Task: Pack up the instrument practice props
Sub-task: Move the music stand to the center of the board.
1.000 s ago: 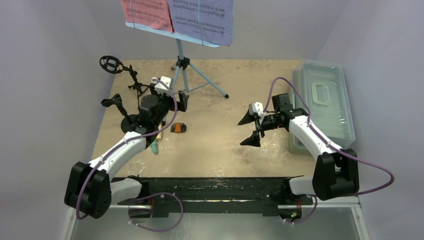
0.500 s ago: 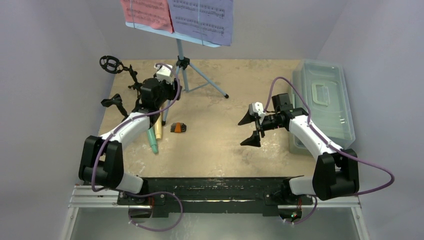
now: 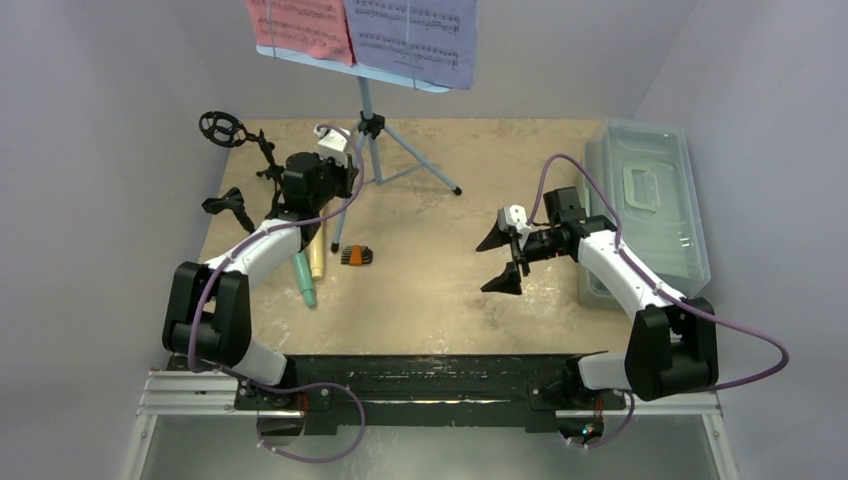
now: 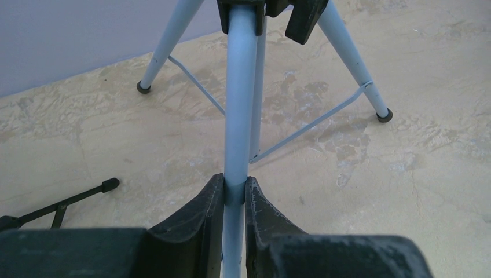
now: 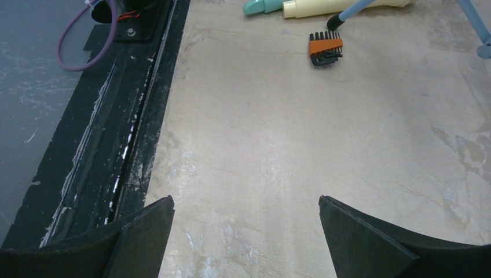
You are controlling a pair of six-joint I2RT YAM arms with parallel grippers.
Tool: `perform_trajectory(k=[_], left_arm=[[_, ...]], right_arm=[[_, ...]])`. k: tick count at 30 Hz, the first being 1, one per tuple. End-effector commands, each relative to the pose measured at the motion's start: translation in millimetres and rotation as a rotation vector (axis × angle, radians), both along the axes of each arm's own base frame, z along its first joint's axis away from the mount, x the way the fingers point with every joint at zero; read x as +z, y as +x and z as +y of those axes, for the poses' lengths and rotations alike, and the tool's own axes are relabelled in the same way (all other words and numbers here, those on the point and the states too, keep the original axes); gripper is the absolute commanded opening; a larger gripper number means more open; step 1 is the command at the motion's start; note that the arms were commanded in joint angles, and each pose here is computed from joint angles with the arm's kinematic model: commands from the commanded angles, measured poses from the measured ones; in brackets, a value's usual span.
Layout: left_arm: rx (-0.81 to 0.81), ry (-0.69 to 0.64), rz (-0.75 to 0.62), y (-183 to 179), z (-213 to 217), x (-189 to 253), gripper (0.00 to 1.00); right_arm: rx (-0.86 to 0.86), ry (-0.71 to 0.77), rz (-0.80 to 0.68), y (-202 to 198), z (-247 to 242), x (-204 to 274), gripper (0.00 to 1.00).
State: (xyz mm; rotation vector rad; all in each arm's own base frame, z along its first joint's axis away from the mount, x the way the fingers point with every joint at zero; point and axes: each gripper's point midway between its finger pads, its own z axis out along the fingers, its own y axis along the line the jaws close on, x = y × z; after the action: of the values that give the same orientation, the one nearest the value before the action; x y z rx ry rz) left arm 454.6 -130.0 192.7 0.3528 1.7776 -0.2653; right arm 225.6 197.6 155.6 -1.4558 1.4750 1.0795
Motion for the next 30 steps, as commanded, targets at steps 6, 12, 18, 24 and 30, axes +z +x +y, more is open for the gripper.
perform_trajectory(k=[6, 12, 18, 24, 30], left_arm=[[-0.139, -0.117, 0.008, -17.7, -56.3, 9.6, 0.0], [-0.146, -0.143, 0.036, -29.0, -75.2, 2.3, 0.0], [-0.128, -0.198, 0.078, -41.7, -89.6, -5.7, 0.0], [-0.108, -0.248, 0.113, -61.8, -99.3, -10.6, 0.0], [-0.085, -0.267, 0.138, -76.8, -103.6, -21.8, 0.0]], right_arm=[[0.018, 0.026, -0.058, 5.6, 2.5, 16.4, 0.99], [0.018, 0.026, -0.059, 5.4, 2.2, 16.4, 0.99], [0.018, 0.025, -0.061, 5.4, 1.9, 17.0, 0.99], [0.02, 0.023, -0.067, 5.0, 1.4, 18.0, 0.99], [0.019, 0.021, -0.068, 5.2, 1.0, 17.9, 0.99]])
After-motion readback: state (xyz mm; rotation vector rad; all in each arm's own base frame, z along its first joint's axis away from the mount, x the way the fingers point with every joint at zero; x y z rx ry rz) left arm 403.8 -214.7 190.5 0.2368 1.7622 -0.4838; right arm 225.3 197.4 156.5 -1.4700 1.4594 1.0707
